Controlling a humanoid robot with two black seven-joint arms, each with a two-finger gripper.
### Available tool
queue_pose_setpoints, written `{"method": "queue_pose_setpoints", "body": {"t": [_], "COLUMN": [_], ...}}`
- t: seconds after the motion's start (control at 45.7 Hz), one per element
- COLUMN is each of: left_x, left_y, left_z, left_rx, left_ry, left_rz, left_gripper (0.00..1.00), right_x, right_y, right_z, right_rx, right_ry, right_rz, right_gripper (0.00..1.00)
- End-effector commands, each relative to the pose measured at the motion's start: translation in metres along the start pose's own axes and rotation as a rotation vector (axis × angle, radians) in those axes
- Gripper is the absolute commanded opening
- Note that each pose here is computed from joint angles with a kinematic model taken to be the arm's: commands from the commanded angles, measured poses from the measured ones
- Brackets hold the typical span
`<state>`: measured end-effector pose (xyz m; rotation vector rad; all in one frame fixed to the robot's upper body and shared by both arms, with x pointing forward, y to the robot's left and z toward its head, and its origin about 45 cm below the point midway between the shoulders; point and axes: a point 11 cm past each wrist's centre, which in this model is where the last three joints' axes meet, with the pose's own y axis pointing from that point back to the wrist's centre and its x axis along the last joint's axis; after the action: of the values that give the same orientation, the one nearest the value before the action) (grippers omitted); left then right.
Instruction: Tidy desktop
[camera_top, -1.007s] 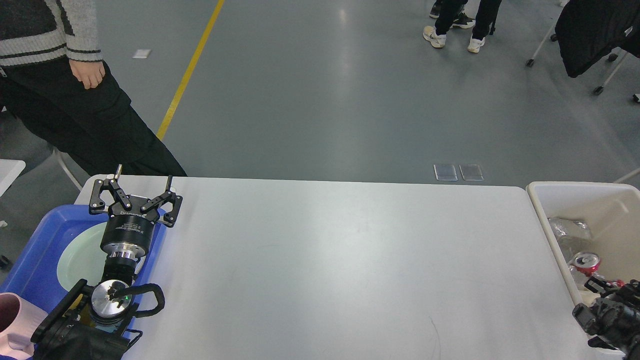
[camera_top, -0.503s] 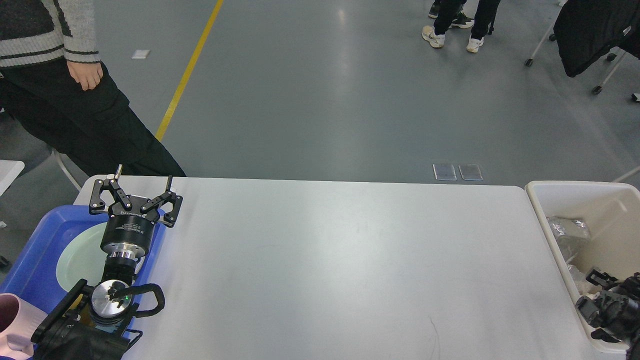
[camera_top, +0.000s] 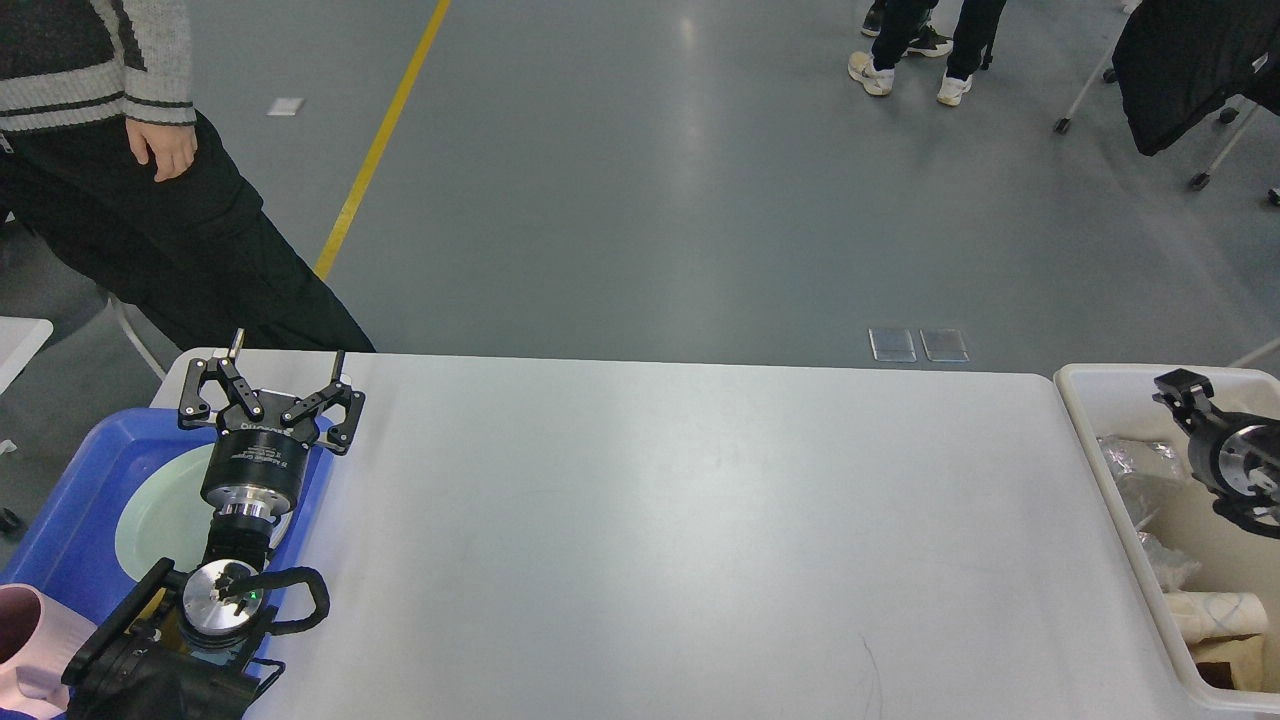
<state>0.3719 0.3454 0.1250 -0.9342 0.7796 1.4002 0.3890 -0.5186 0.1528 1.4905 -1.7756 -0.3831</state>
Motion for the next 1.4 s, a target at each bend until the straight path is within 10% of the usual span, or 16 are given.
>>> {"method": "queue_pose_setpoints", "body": {"t": [0.0,0.635,1.379], "left_x": [0.001,0.001,0.001], "left_y": [0.001,0.001,0.001], "left_z": [0.000,0.000,0.000], "left_rx": [0.000,0.000,0.000], "left_ry": [0.000,0.000,0.000], "left_rz": [0.002,0.002,0.002], "left_gripper": [0.96,0.96,0.96], "right_x": [-0.030,-0.144,-0.141], "right_y": [0.003,0.023,0.035], "right_z": [-0.042,-0.002,0.000], "right_rx": [0.162,0.586,0.588], "right_ry": [-0.310,-0.935,-0.981], "right_rz": [-0.118,-0.341,-0.295], "right_gripper": [1.00,1.00,1.00]}}
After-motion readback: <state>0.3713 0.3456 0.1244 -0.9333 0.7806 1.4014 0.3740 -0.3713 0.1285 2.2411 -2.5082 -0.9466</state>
